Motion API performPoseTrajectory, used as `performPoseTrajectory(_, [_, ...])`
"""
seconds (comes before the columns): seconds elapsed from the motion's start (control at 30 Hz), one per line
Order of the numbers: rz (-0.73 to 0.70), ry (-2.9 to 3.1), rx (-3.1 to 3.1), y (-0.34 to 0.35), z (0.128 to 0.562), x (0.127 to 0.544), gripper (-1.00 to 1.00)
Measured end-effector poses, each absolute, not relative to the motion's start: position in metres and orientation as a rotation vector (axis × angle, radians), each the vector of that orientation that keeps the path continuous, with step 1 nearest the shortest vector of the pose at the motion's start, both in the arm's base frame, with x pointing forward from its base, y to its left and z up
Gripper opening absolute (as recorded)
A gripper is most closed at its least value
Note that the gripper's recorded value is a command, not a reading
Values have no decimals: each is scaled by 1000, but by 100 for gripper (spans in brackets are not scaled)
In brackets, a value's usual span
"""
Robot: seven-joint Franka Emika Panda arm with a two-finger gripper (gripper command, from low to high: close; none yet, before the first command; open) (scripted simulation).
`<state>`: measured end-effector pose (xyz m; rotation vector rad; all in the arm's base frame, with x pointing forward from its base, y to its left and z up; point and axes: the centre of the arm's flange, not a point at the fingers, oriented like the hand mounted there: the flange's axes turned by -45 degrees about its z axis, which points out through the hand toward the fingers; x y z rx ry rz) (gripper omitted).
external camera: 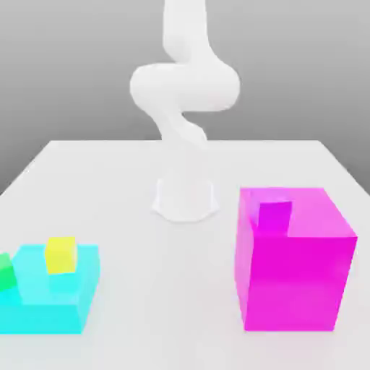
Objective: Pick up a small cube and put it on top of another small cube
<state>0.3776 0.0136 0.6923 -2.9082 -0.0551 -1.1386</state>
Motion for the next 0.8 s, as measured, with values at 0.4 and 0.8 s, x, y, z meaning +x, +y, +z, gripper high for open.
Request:
performPoseTrajectory(0.4, [-742,-430,-2967,110,567,503,0])
performPoseTrajectory(0.8, [-354,-815,-2966,234,390,557,0])
